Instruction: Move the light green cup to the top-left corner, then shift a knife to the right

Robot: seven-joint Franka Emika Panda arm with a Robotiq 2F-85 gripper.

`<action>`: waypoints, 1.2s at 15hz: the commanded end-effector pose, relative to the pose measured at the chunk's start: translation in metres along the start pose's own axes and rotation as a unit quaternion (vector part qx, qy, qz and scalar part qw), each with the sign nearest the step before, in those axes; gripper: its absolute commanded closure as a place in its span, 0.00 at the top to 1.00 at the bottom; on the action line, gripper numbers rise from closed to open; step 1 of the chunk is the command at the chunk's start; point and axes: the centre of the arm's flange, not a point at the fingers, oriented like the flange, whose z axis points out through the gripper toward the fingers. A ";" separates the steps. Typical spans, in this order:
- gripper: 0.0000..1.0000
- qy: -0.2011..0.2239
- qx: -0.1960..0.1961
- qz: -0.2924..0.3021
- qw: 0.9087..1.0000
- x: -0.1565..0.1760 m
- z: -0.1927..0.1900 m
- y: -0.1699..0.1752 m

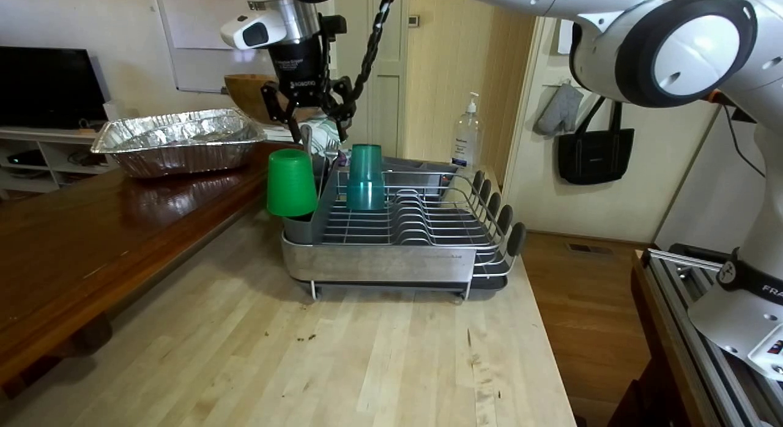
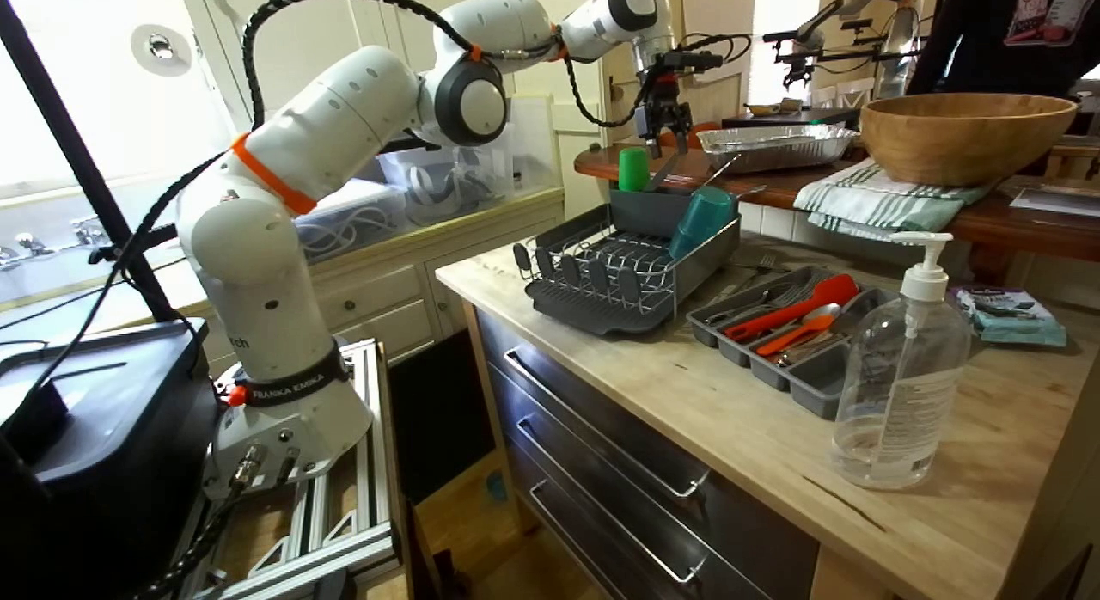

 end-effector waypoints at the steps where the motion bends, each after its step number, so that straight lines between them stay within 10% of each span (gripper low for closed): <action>1: 0.57 0.009 0.001 -0.006 1.000 -0.004 0.018 -0.002; 8: 0.04 0.001 0.004 0.005 1.000 -0.009 0.014 -0.003; 18: 0.00 -0.089 -0.007 0.045 0.995 -0.040 -0.049 -0.031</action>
